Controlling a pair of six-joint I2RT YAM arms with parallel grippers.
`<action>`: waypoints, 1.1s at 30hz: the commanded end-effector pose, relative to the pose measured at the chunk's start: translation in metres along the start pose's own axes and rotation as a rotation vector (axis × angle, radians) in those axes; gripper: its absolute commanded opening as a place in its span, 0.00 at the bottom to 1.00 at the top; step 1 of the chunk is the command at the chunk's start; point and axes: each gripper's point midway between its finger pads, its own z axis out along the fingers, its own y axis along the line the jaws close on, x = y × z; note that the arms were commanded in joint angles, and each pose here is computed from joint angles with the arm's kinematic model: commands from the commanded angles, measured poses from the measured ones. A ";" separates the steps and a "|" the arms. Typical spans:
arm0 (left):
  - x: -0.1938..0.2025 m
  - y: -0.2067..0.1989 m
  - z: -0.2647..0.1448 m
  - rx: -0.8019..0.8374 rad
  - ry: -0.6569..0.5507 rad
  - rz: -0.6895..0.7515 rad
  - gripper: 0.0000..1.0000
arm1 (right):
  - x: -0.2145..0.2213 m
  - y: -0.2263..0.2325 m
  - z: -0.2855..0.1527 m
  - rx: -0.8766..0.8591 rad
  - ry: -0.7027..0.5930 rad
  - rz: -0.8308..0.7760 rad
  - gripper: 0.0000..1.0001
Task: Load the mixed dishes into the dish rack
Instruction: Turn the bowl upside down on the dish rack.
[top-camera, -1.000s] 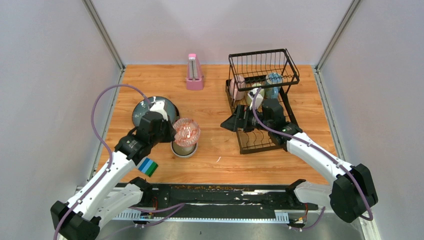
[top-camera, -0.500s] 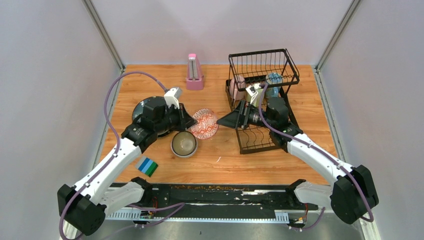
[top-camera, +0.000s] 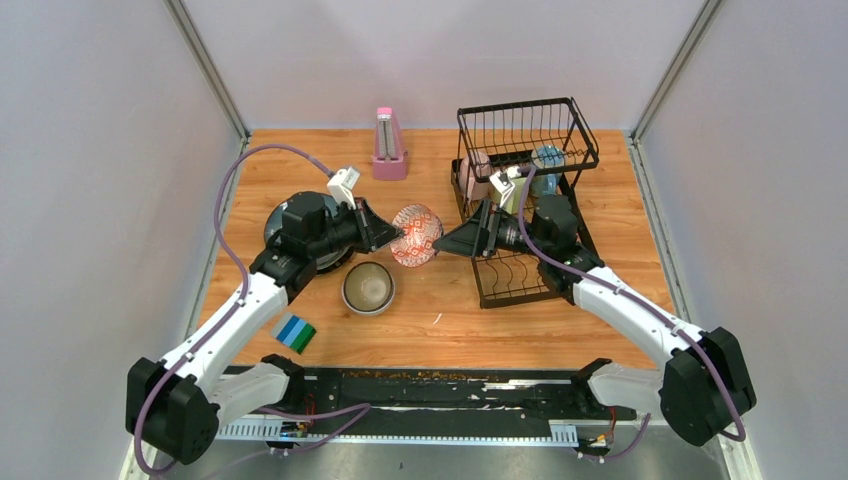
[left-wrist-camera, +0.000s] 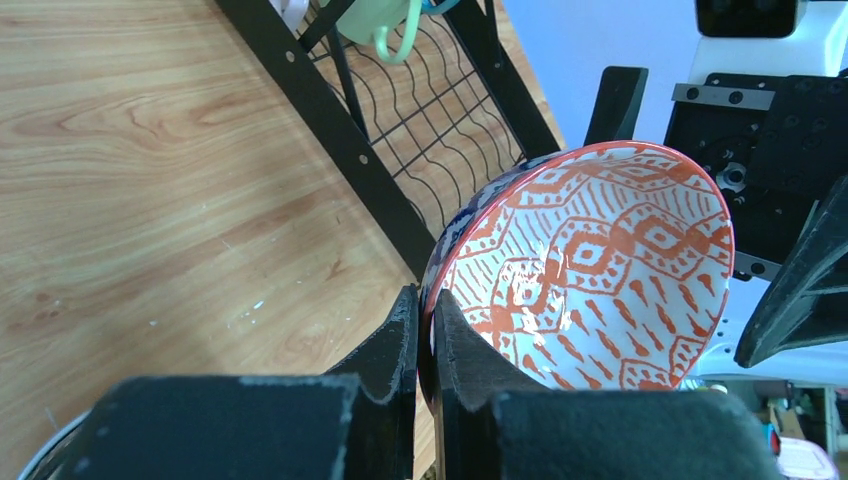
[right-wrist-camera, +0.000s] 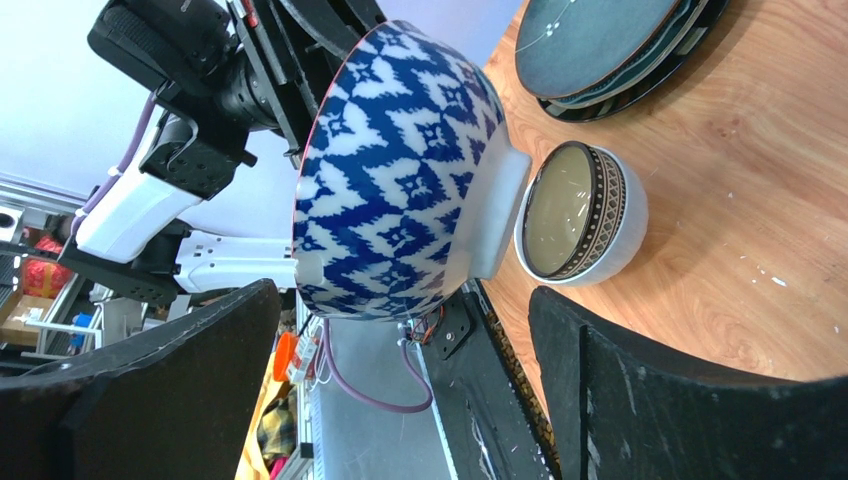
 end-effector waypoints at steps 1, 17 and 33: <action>-0.027 -0.029 0.000 0.132 -0.083 0.028 0.00 | -0.003 0.017 0.002 -0.068 0.018 -0.023 0.92; -0.025 -0.031 0.006 0.184 -0.091 -0.037 0.00 | -0.012 0.023 0.004 -0.090 -0.013 -0.027 0.91; -0.020 -0.030 0.009 0.194 -0.069 -0.054 0.00 | -0.025 0.034 0.003 -0.097 -0.053 -0.104 0.91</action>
